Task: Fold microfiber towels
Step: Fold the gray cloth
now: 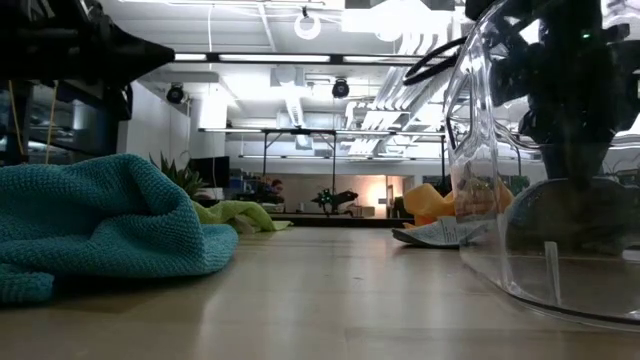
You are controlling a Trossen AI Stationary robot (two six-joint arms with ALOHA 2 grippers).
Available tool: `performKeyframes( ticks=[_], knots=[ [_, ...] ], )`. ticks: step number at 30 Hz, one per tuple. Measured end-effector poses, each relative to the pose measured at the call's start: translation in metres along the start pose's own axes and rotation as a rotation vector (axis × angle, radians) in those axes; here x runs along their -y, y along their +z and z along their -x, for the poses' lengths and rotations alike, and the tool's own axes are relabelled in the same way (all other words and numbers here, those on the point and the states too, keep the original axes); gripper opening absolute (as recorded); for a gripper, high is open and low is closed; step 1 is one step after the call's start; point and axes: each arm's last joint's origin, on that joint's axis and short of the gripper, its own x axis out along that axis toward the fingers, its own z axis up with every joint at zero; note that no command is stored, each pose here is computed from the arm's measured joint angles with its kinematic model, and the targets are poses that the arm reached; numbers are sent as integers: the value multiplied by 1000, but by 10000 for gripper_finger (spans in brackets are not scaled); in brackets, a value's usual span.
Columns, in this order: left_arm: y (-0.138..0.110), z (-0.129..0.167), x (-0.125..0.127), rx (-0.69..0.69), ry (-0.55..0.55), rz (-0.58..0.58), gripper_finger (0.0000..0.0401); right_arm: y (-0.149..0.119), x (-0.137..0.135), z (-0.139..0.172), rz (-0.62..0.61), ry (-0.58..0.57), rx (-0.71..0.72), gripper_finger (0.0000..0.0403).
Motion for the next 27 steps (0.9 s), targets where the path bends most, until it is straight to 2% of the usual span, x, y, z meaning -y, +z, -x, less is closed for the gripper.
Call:
performKeyframes(
  ticks=[3, 6, 8, 11, 13, 16, 20, 23, 27],
  knots=[
    [-2, -2, 0, -13, 4, -6, 0, 2, -1, -4, -14, -19, -4, 191],
    [-1, -4, 1, 1, -1, 0, 0, 3, -1, -8, -31, -42, -3, 161],
    [-1, -5, 2, 8, -4, 3, 0, 4, 1, -8, -54, -57, 9, 124],
    [1, -8, 4, -8, 2, -2, 0, 7, 6, -1, -89, -48, 36, 44],
    [4, -12, 7, -19, 6, -13, 0, 13, 10, 8, -105, -25, 83, 13],
    [10, -21, 13, -44, 14, -71, 0, 24, 19, 21, -153, 3, 149, 18],
    [18, -37, 22, -103, 47, -158, 1, 46, 30, 36, -187, 66, 269, 4],
    [22, -52, 25, -213, 105, -201, 12, 63, 36, 47, -216, 124, 370, 4],
    [24, -74, 30, -386, 83, -276, 51, 78, 43, 63, -217, 164, 461, 3]
  ],
)
